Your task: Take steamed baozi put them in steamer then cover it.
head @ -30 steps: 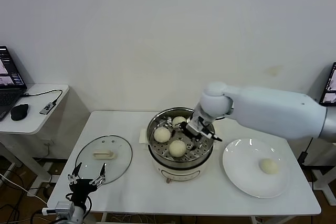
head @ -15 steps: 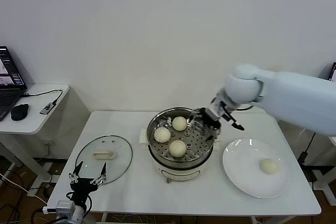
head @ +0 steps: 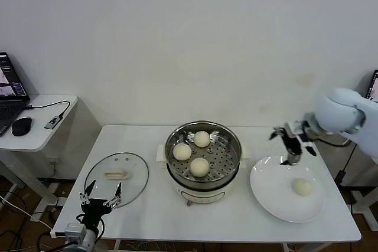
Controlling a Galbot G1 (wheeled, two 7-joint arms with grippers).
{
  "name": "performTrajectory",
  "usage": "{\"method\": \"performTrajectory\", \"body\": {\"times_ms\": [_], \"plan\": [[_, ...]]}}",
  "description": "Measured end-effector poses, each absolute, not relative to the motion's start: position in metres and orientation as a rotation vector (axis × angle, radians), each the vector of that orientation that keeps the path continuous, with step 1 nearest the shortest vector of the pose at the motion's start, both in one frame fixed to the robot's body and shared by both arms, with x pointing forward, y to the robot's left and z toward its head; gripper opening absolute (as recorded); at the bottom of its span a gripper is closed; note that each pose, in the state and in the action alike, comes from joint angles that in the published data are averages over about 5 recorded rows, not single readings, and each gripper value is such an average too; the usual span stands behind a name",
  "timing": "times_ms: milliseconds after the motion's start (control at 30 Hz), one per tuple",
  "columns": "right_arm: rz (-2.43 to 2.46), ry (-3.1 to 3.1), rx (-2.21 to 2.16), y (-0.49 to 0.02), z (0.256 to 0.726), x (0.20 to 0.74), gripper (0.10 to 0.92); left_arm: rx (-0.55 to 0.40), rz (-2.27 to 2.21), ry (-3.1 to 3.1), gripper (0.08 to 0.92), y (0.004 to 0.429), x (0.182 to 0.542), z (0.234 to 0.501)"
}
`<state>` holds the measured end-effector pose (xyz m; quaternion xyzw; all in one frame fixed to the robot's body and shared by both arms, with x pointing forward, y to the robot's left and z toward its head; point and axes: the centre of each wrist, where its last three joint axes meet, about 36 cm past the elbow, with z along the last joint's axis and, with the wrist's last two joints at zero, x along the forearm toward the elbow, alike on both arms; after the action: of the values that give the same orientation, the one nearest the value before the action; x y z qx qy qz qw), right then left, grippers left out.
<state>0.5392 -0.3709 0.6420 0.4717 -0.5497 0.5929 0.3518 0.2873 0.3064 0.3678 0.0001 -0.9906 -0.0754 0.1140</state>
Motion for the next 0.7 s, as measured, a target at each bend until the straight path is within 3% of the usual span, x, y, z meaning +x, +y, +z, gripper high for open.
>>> {"method": "performTrajectory", "body": {"times_ms": [300, 700], "plan": [[1.458, -1.396, 1.104, -0.427, 0.597, 0.526, 0.823, -0.001, -0.216, -2.899, 0.823, 0.304, 0.286, 0.365], [1.368, -1.379, 1.05, -0.464, 0.54, 0.531, 0.823, 0.012, -0.22, -2.891, 0.823, 0.305, 0.282, 0.364]]}}
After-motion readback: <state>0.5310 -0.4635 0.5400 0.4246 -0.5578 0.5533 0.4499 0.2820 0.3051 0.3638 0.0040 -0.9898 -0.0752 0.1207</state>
